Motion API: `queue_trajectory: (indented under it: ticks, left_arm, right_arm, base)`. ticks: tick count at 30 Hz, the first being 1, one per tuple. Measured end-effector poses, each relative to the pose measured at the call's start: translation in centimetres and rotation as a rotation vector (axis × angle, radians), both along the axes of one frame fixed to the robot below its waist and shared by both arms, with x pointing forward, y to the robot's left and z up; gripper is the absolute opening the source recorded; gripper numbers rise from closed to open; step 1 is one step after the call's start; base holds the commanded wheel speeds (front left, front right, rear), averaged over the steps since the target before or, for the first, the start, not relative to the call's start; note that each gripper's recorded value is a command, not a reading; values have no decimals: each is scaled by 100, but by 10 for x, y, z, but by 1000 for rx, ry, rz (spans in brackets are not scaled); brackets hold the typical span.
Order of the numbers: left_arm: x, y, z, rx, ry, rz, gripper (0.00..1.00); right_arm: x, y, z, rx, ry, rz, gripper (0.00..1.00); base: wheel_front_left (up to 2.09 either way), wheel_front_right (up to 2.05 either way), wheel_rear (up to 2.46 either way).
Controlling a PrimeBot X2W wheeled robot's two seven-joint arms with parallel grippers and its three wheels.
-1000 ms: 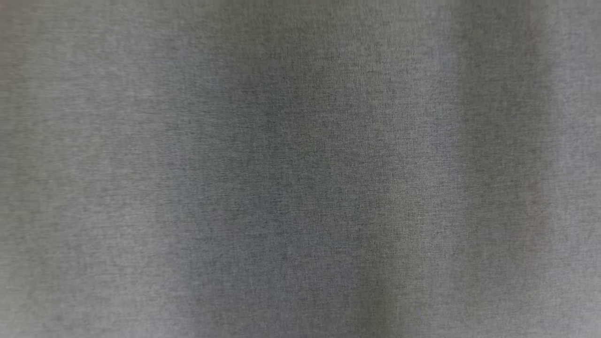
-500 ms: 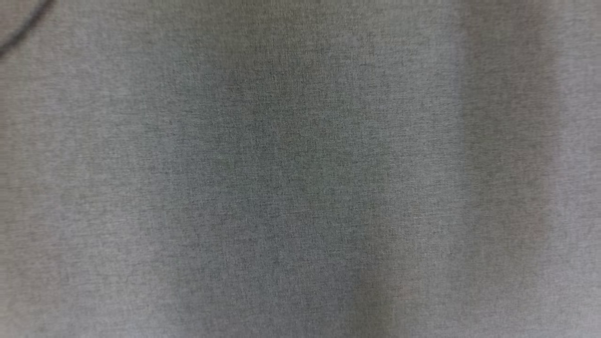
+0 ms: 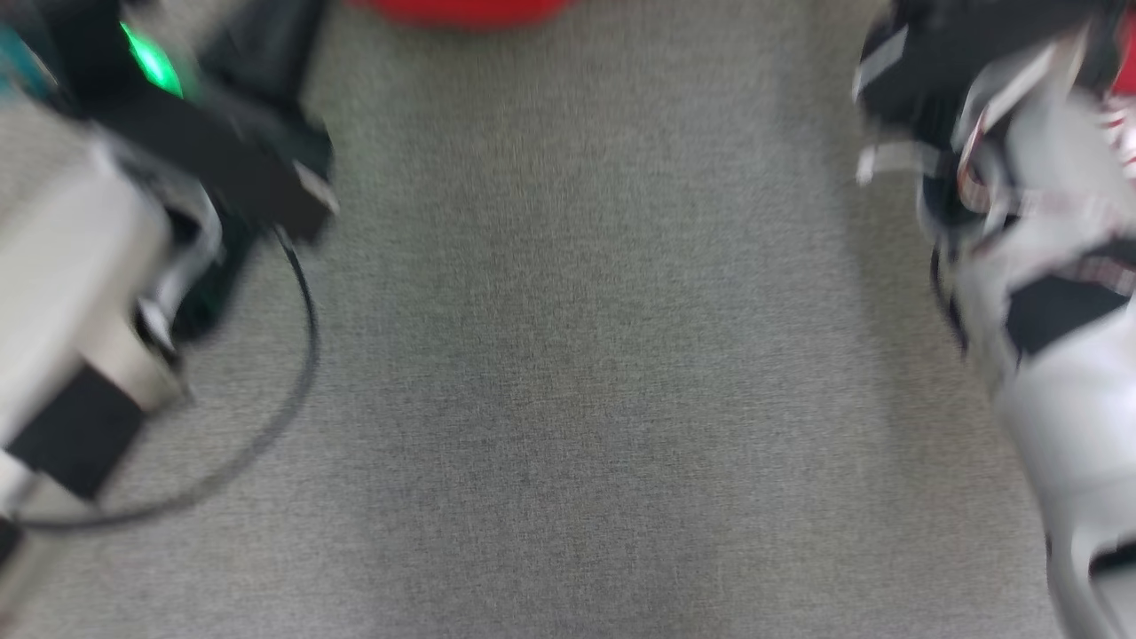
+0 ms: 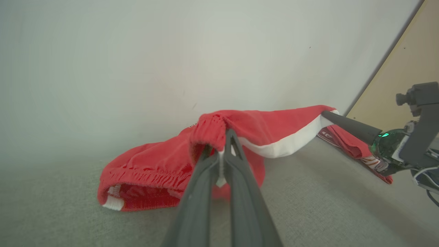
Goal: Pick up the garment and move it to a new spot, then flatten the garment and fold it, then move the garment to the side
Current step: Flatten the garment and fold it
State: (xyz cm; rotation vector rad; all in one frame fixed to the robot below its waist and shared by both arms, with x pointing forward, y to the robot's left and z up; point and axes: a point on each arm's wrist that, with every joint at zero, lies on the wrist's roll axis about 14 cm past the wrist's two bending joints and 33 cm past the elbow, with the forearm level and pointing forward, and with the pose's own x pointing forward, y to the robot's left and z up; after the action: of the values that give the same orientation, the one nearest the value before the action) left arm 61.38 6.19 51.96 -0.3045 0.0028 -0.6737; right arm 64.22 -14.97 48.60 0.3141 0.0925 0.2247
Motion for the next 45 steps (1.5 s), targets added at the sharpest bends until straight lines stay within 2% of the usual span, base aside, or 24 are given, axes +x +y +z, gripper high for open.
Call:
queue_trajectory:
  ticks: [15, 24, 32, 38, 45]
  left_arm:
    - [-130, -1, -32, 27, 103, -18, 0]
    - [-200, -7, -59, 68, 179, -51, 0]
    - [-246, -6, -73, 104, 219, -60, 0]
    - [-269, -6, -72, 111, 216, -62, 0]
    - [-276, -3, -61, 105, 180, -46, 0]
  right_arm:
    - [-156, -13, -55, 44, 201, 18, 0]
    - [-222, -22, -61, 65, 264, -9, 0]
    - [-279, -30, -72, 75, 359, -42, 0]
    - [-309, -30, -66, 99, 388, -65, 0]
    - [-308, -41, -42, 121, 339, -112, 0]
  base:
    - [0, 0, 0]
    - [0, 0, 0]
    - [0, 0, 0]
    - [0, 0, 0]
    - [0, 0, 0]
